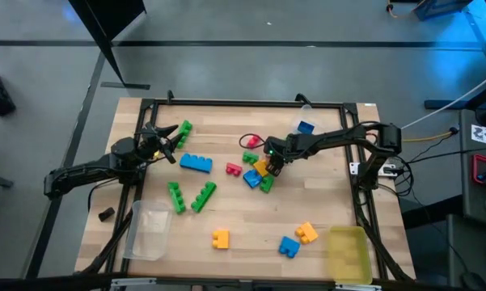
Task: Sort blocks by size
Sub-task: Put the middle right 2 stud red game piece into the yellow bin
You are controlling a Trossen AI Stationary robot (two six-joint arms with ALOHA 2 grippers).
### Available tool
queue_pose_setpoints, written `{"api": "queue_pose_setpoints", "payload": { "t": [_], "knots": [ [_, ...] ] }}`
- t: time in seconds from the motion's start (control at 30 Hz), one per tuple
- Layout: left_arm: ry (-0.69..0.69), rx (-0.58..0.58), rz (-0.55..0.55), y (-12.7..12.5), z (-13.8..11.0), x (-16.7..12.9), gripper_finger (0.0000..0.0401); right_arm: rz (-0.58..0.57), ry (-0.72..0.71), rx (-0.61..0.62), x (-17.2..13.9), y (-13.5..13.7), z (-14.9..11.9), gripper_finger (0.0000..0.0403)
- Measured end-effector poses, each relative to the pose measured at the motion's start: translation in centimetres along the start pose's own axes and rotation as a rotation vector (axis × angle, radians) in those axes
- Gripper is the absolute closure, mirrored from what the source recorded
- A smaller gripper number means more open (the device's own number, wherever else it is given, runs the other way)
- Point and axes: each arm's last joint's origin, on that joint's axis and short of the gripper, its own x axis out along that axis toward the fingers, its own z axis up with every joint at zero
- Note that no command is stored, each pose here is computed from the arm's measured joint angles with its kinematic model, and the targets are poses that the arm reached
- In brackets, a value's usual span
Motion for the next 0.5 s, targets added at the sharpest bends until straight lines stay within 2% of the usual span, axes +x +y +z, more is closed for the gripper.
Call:
{"api": "queue_pose_setpoints", "payload": {
  "t": [0.27, 0.5],
  "knots": [
    [0.0, 0.0, 0.0, 0.0, 0.0, 0.0, 0.0217, -0.011, 0.037, -0.01, -0.4, -0.1, 0.0, 0.0243],
    [0.0, 0.0, 0.0, 0.0, 0.0, 0.0, 0.0217, 0.01, 0.176, -0.029, -3.7, 0.0, 1.5, 0.023]
  ]
}}
